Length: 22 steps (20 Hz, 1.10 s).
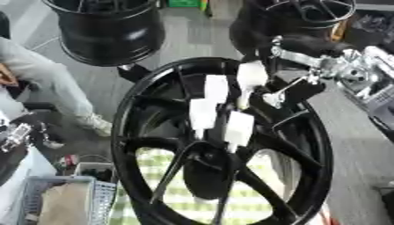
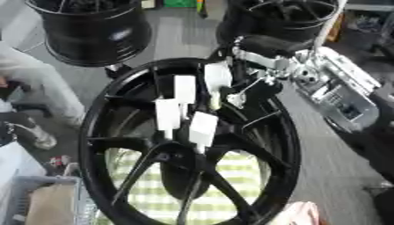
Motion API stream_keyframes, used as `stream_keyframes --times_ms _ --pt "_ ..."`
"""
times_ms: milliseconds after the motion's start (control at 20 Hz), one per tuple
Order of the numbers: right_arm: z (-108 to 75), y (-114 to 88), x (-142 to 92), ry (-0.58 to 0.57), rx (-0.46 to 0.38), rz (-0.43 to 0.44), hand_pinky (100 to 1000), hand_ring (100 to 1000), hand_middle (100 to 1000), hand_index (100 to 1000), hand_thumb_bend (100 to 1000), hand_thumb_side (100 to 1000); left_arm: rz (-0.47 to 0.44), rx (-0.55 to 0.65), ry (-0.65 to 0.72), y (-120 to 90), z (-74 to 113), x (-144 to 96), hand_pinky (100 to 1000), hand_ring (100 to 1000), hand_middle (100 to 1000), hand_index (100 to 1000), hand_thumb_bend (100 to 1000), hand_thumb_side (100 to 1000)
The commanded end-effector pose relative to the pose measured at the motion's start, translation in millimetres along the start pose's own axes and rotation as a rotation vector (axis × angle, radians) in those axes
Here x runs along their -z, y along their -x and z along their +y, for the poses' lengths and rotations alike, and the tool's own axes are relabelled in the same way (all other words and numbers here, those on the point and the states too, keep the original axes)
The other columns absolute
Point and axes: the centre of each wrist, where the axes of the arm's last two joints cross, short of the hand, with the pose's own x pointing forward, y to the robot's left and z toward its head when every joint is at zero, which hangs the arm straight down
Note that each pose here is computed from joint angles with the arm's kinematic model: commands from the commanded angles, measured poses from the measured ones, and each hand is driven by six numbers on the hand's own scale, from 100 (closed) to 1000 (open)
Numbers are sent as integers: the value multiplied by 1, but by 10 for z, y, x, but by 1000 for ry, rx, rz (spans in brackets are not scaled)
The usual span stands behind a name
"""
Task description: Pull the pin out of the wheel hub.
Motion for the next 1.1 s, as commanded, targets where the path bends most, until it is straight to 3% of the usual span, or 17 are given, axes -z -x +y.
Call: stream_keyframes --times_ms 50,350,500,650,850,1100 --pt "-307 -40 -176 89 -16 4 576 520 276 401 100 100 -18 30 -4 -93 67 9 652 604 637 782 100 865" --pt "-626 32 -471 181 2 71 580 520 277 402 100 100 -10 34 -9 -88 83 -11 652 603 637 782 100 866" --pt "-740 212 -645 250 -14 175 585 522 280 405 100 100 -3 35 -13 -83 90 -25 652 603 637 782 100 868" --pt "-776 522 -855 357 -26 339 577 518 279 406 100 100 1 36 -20 -84 98 -38 652 604 638 782 100 869" --pt "-624 1080 -1225 516 -7 627 554 506 271 399 100 100 6 38 -35 -86 116 -59 652 604 638 783 100 868" --pt "-95 1680 -1807 683 52 992 542 506 287 420 100 100 6 39 -49 -91 134 -72 652 604 638 782 100 868"
